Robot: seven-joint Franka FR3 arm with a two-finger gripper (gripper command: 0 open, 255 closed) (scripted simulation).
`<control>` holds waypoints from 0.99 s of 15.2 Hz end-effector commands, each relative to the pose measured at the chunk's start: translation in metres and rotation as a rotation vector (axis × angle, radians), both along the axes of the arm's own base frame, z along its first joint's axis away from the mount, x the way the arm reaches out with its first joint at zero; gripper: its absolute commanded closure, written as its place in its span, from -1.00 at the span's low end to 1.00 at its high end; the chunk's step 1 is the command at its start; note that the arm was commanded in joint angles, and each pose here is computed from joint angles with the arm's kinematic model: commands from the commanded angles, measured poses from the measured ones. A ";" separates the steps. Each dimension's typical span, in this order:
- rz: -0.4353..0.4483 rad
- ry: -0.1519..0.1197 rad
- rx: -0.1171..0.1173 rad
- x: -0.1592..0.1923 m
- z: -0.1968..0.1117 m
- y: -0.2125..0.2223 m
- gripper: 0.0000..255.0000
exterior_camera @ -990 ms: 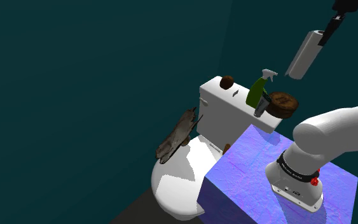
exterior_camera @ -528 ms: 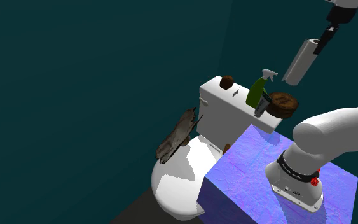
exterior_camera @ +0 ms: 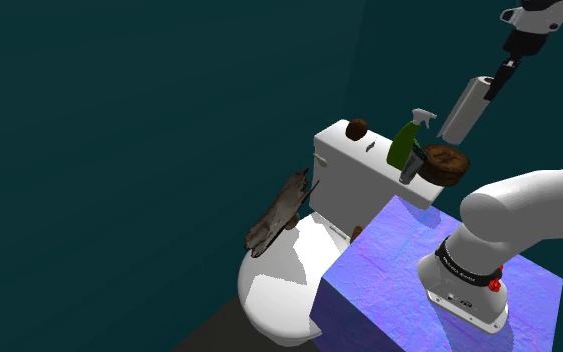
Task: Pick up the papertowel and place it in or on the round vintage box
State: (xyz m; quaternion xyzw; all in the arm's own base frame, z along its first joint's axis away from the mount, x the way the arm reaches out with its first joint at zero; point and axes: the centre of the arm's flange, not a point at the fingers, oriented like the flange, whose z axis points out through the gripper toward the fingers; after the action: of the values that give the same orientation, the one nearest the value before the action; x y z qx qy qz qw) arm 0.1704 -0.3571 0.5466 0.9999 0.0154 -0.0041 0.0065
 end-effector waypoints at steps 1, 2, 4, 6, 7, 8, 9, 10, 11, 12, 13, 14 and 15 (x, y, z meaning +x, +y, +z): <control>0.000 0.000 0.000 0.001 -0.012 -0.001 1.00; 0.000 0.000 0.000 0.001 -0.017 -0.001 1.00; 0.000 0.000 0.000 0.001 -0.027 -0.001 1.00; 0.000 0.000 0.000 0.001 -0.038 -0.001 1.00; 0.000 0.000 0.000 0.001 -0.043 -0.001 1.00; 0.000 0.000 0.000 0.001 -0.049 -0.001 1.00; 0.000 0.000 0.000 0.001 -0.054 -0.001 1.00; 0.000 0.000 0.000 0.001 -0.059 -0.001 1.00; 0.000 0.000 0.000 0.001 -0.061 -0.001 1.00; 0.000 0.000 0.000 0.001 -0.061 -0.001 1.00; 0.000 0.000 0.000 0.001 -0.061 -0.001 1.00; 0.000 0.000 0.000 0.001 -0.061 -0.001 1.00; 0.000 0.000 0.000 0.001 -0.061 -0.001 1.00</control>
State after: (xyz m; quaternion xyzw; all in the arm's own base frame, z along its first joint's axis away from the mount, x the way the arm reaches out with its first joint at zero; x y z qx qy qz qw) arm 0.1713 -0.3580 0.4861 0.9999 0.0154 -0.0039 0.0066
